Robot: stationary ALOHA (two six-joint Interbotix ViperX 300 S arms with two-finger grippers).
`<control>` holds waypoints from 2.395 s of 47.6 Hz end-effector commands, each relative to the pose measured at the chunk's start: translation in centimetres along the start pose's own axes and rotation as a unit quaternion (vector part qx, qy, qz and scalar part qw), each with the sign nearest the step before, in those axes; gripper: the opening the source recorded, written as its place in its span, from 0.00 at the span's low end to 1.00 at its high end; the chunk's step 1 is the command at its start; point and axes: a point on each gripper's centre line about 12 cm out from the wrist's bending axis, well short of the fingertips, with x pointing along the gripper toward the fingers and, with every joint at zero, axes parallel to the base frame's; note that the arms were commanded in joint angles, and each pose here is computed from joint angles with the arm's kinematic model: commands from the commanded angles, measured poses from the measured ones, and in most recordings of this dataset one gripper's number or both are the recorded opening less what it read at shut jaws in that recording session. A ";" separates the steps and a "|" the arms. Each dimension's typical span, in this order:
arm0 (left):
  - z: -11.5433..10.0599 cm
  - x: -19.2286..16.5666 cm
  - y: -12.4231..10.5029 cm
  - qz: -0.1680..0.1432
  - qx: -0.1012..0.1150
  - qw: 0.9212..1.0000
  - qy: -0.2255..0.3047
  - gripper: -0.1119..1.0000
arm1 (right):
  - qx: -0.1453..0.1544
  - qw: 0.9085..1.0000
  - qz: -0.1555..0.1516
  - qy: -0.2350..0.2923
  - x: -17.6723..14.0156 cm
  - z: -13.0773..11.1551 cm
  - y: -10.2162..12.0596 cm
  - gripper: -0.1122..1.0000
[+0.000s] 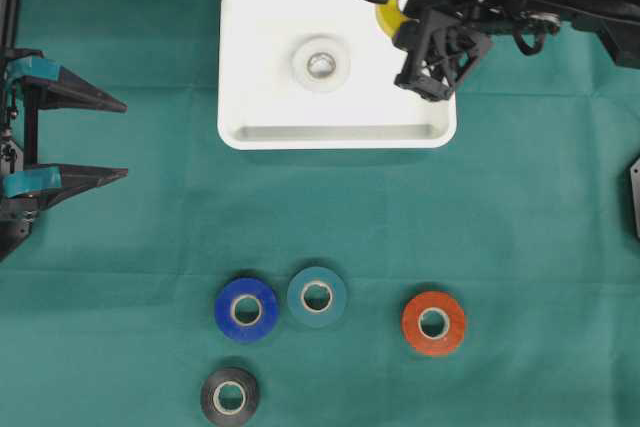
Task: Pick up the tape from a random location and place it into the white case.
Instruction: 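Carry the yellow roll with the right gripper over the white tray, then lower the yellow roll into the tray and open the right gripper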
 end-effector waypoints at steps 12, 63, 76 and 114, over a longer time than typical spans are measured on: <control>0.4 0.1 0.0 0.000 -0.001 1.000 -0.004 0.97 | 0.005 1.000 0.003 -0.025 -1.5 0.5 -0.3 0.38; 0.5 0.1 0.0 0.000 -0.001 1.000 -0.005 0.97 | 0.005 1.000 0.003 -0.023 -1.4 0.4 -0.3 0.38; 0.5 0.1 0.0 0.000 -0.001 1.000 -0.005 0.97 | 0.003 1.000 0.008 -0.030 -0.8 0.0 -0.2 0.38; 0.4 0.1 0.0 0.001 0.000 1.000 -0.003 0.97 | 0.014 0.999 0.039 0.009 11.3 -5.3 1.9 0.38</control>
